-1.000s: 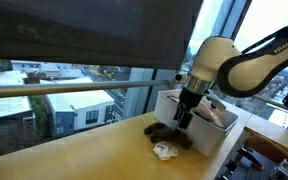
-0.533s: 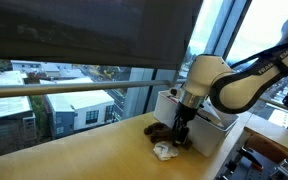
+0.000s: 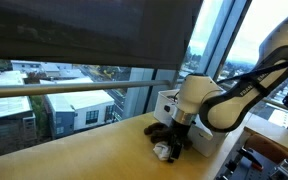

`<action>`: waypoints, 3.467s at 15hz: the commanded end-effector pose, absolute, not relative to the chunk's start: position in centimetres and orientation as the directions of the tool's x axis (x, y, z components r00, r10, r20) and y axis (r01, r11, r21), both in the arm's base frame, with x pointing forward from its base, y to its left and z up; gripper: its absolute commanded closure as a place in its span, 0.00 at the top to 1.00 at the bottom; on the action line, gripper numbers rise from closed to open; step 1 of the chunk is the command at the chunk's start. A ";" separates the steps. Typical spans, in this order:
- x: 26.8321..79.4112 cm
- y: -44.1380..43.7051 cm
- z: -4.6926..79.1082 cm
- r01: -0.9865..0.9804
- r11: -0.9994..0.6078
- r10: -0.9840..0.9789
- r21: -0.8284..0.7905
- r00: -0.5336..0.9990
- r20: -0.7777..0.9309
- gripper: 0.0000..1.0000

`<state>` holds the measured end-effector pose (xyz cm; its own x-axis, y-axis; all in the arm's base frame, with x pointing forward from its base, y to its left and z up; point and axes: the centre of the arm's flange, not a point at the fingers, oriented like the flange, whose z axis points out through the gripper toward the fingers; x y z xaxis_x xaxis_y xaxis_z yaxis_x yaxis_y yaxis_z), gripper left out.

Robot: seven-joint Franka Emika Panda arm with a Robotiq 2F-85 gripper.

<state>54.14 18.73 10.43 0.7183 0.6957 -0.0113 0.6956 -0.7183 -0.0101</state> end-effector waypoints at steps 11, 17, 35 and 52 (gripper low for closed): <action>54.6 18.4 10.0 0.676 -0.736 0.676 -0.019 0.737 0.010 0.29; 53.6 18.7 11.3 0.678 -0.735 0.678 -0.011 0.735 0.012 0.00; 59.4 6.7 41.1 0.509 -0.830 0.556 0.229 0.791 0.255 0.03; 59.7 -0.6 38.7 0.418 -0.877 0.468 0.237 0.856 0.221 0.03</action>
<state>59.61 0.16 38.49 0.8552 0.4694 0.2199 0.4204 -0.8762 0.2355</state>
